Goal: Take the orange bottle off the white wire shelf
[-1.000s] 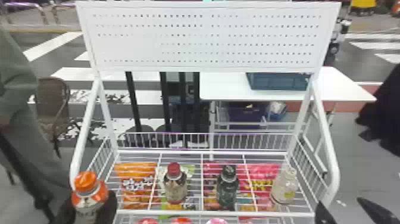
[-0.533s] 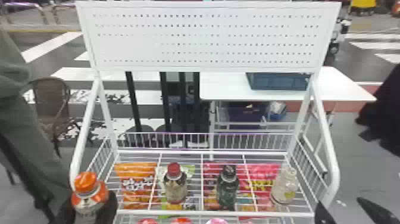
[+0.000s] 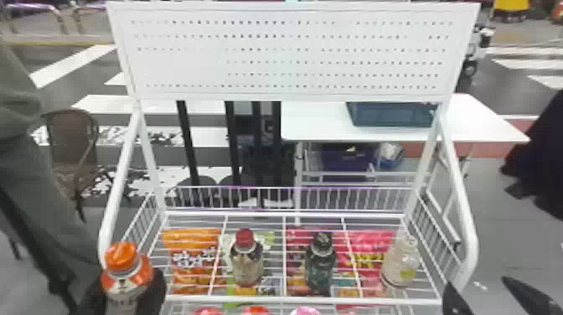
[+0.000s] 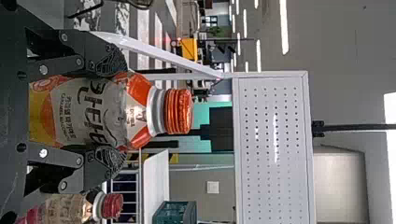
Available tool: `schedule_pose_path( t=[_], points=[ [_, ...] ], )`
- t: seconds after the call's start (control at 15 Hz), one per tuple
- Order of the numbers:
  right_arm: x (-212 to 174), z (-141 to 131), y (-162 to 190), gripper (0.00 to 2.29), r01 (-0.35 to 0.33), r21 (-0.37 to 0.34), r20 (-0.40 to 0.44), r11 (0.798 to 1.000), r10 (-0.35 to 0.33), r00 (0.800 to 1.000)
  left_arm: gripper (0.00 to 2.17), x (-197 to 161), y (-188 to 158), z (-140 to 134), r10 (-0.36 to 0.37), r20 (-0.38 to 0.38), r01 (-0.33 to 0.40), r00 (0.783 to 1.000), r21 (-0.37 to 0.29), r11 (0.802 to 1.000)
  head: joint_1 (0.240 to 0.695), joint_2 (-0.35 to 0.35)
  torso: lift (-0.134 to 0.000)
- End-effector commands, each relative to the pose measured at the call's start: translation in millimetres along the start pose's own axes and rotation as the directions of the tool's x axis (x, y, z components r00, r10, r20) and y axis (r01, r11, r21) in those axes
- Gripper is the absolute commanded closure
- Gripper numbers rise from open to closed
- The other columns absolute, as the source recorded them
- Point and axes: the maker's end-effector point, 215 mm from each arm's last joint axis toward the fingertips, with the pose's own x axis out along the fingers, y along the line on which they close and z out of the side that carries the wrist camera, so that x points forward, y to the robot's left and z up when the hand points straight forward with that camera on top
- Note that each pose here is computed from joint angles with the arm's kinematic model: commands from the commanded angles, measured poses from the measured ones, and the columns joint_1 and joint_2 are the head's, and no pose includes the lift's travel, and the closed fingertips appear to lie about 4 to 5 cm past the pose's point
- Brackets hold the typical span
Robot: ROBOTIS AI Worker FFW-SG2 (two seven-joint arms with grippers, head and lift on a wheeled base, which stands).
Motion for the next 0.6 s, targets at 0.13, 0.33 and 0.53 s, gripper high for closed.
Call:
schedule_pose_path(
  t=[0.13,0.33,0.53],
  points=[
    [0.5,1.5,1.0,0.15,-0.002,0.002,0.003,1.000,0.002,1.000,1.25,-0.6,-1.7,1.3,-0.001,0.005,0.001,1.000,0.001,1.000,0.499,0.000,0.000],
    [0.5,1.7,1.0,0.15,-0.004,0.003,0.004,1.000,0.004,1.000,1.25,-0.5,-1.9,2.3,-0.001,0.007,0.001,1.000,0.003,1.000,0.499,0.000,0.000],
    [0.9,1.5,0.7,0.15,-0.004,0.004,0.004,1.000,0.004,1.000,1.25,-0.8,-2.6,1.7,-0.002,0.007,0.002,1.000,0.008,1.000,0.499,0.000,0.000]
  ],
)
